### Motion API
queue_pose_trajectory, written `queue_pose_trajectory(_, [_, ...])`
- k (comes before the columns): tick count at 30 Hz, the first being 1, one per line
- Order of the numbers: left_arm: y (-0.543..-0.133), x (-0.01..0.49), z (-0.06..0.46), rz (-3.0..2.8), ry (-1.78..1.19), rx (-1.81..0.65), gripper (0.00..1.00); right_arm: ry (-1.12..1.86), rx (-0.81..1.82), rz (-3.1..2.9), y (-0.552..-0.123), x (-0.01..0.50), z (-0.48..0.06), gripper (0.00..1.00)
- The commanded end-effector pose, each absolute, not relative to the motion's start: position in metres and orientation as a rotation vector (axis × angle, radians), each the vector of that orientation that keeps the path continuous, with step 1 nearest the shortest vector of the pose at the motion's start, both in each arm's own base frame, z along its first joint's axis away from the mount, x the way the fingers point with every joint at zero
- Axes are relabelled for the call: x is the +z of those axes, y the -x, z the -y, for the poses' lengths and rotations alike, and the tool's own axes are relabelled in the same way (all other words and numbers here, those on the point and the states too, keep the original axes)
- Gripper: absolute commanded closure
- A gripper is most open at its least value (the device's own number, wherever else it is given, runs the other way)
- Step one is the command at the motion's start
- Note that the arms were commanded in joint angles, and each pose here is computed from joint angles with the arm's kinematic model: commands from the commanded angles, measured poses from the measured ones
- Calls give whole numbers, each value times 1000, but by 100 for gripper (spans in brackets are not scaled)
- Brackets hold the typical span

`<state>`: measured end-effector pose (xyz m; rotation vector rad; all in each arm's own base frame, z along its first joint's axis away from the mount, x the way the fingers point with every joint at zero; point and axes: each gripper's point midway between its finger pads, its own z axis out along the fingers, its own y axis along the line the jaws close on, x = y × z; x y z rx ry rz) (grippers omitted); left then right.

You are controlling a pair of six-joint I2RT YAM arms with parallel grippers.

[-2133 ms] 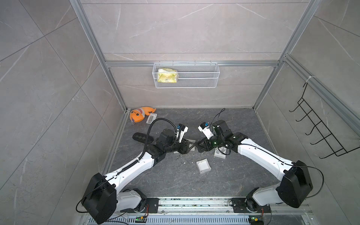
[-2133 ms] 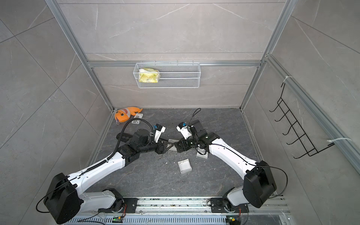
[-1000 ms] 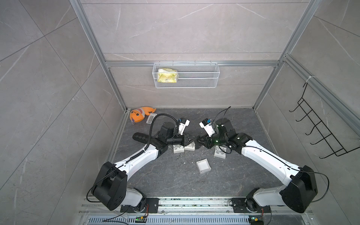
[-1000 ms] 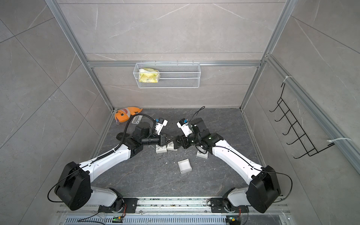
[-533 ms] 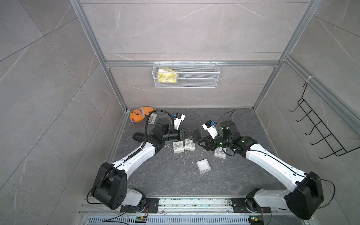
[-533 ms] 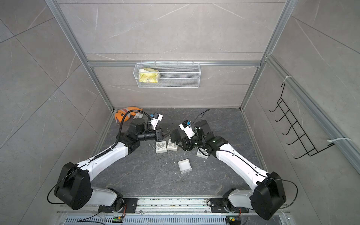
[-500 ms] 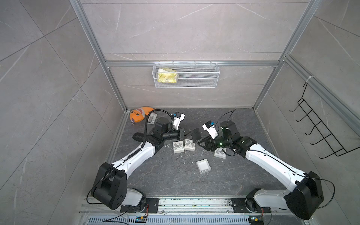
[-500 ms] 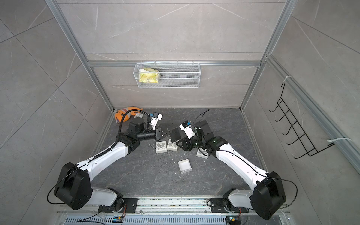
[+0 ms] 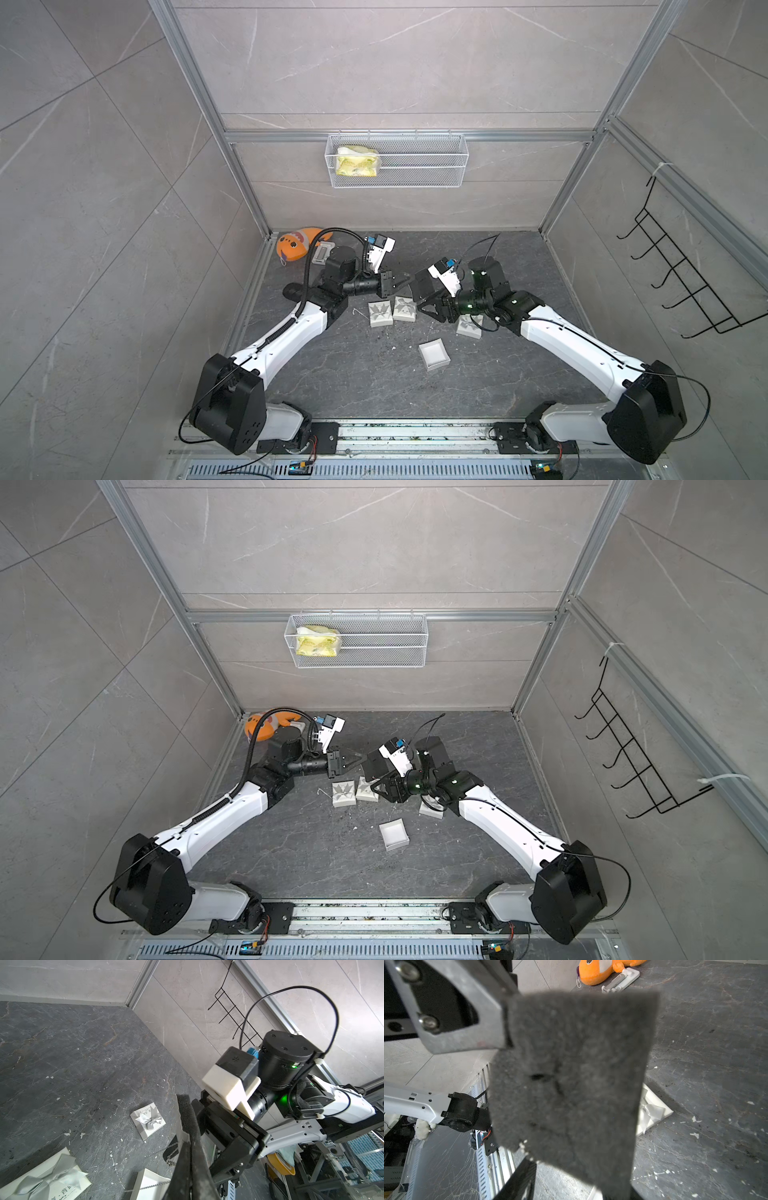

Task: Take the necklace out of the lift-off lid jewelry box
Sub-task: Take out the inner lining from the jewelry box, then pick up the necklace from the inner lining.

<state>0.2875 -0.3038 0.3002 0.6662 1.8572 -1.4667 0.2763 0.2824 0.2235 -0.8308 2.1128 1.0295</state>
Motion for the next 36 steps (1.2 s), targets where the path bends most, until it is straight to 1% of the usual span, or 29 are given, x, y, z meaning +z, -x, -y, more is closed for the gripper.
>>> queue_pose_trajectory(1, [-278,336,300,-1717,-747,-1458,100,831,1038,-2103,-280,223,-284,51])
queue_pose_trajectory(4, [-276,338,300,-1707,-753,-1462,100,826,1048,-2089,-280,225,-283,54])
queue_pose_trajectory(9, [-276,337,300,-1703,-750,-1476,100,838,1097,-2056,-277,233,-287,65])
queue_pose_trajectory(13, [-276,335,300,-1705,-744,-1474,100,841,1109,-2055,-277,233,-288,79])
queue_pose_trajectory(16, [-278,334,297,-1706,-735,-1465,100,842,1110,-2063,-276,231,-288,87])
queue_pose_trajectory(20, [-285,329,293,-1722,-707,-1443,100,844,1106,-2072,-274,230,-287,92])
queue_pose_trajectory(22, [-289,326,290,-1734,-689,-1425,100,844,1098,-2084,-272,228,-285,96])
queue_pose_trajectory(25, [-297,317,285,-1755,-665,-1386,100,845,1091,-2090,-269,229,-282,100])
queue_pose_trajectory(32, [-312,287,279,-1823,-620,-1311,100,863,1089,-2056,-263,245,-279,100])
queue_pose_trajectory(36, [-322,270,271,-1858,-544,-1245,100,874,1064,-2050,-265,253,-278,100])
